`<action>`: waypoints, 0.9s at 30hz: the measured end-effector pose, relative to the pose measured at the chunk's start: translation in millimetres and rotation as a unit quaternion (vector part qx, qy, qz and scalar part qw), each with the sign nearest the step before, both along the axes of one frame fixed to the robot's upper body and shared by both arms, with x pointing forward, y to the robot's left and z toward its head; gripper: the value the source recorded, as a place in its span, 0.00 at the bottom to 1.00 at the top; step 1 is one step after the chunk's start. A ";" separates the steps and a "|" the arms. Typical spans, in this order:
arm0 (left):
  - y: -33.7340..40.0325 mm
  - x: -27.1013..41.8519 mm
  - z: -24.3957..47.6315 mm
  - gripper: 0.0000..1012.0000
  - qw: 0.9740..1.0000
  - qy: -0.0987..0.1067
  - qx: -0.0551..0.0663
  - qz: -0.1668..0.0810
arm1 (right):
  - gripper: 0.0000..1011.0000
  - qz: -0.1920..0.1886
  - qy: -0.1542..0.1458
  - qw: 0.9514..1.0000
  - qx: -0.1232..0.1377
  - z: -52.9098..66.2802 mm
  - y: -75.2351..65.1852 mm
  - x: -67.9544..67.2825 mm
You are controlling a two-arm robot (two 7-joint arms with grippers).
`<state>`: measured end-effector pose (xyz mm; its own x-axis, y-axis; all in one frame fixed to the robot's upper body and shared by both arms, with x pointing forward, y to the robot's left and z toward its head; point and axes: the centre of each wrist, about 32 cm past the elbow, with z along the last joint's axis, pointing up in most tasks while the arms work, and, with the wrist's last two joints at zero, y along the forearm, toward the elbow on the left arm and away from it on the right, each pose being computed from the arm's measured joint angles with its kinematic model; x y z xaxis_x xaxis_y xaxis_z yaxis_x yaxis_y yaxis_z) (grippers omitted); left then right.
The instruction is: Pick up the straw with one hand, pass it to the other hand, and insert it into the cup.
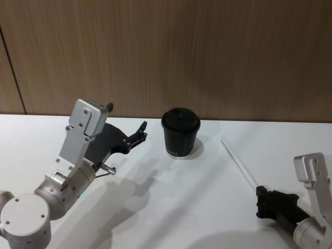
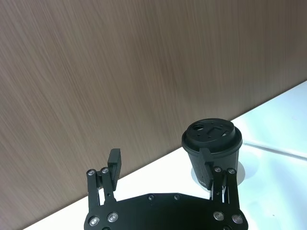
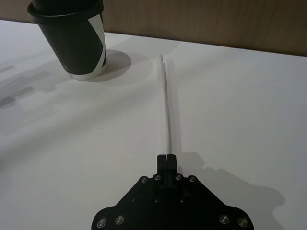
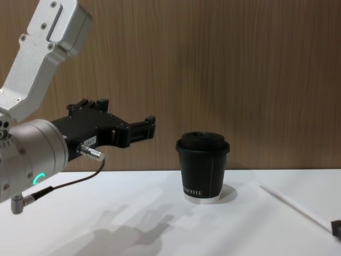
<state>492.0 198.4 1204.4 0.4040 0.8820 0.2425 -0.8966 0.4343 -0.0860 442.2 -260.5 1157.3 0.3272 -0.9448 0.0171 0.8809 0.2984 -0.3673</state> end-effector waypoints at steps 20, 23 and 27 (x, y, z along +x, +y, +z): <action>0.0 0.0 0.0 0.99 1.000 0.000 0.000 0.000 | 0.00 0.047 -0.109 0.989 -0.087 11.5 -31.6 7.6; 0.0 0.0 0.0 0.99 1.000 0.000 0.000 0.000 | 0.00 0.065 -0.127 0.985 -0.101 15.9 -37.1 8.3; 0.0 0.0 0.0 0.99 1.000 0.000 0.000 0.000 | 0.00 0.095 -0.153 0.976 -0.119 23.2 -45.0 9.3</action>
